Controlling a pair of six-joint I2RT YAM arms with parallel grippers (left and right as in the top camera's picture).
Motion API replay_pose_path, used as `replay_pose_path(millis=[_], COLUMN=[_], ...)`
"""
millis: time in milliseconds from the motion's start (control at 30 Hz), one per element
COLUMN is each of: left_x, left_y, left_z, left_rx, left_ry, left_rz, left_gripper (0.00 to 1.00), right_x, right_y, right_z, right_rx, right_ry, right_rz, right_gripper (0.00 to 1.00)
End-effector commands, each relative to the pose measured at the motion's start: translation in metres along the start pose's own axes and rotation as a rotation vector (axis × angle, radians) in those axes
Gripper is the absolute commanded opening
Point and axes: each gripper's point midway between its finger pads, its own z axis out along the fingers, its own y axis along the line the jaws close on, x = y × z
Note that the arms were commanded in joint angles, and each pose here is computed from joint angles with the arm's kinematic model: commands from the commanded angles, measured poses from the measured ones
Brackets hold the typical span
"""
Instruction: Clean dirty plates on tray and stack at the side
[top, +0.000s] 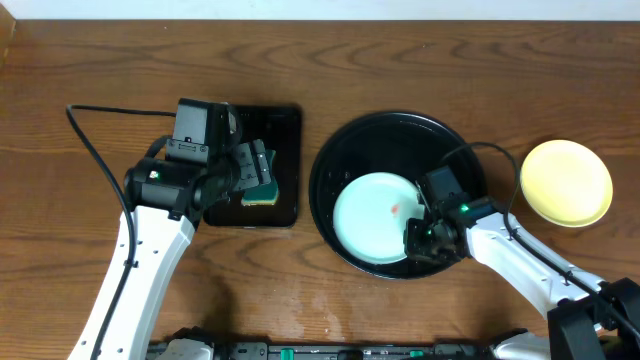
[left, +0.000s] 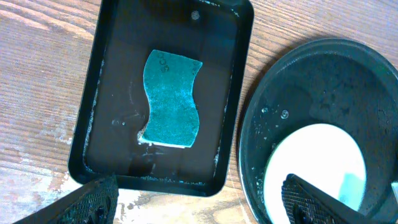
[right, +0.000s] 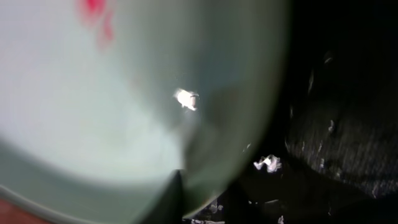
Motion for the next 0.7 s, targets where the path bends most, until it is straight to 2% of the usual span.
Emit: replay_pose_path(millis=[0, 200, 367, 467, 500, 667], left_x=[-0.007, -0.007, -0.007, -0.007, -0.007, -0.007], left_y=[-0.002, -0.002, -0.002, -0.002, -0.002, -0.002], left_z=[-0.007, -0.007, -0.007, -0.007, -0.007, -0.007], left_rx=[0.007, 0.007, 0.007, 0.007, 0.007, 0.007], left_ry=[-0.023, -0.023, -0.023, -0.023, -0.023, -0.023], left_rz=[0.009, 0.009, 0.009, 0.009, 0.009, 0.009], left_gripper=[0.85, 0.84, 0.84, 0.84, 0.84, 0.84], right_x=[-0.013, -0.082, -0.140, -0.156, -0.156, -0.132], right_y=[-0.024, -0.039, -0.017, -0.004, -0.003, 0.000], right_z=[-0.001, -0.020, -0.050, -0.063, -0.063, -0.048], right_rx=[0.115, 0.301, 0.381, 0.373, 0.364, 0.268], right_ry=[-0.066, -0.351, -0.607, -0.699, -0.701, -0.591], right_rz=[-0.039, -0.313, -0.572, -0.609, -0.604, -0.590], right_gripper=[0.01, 0.01, 0.01, 0.30, 0.34, 0.42])
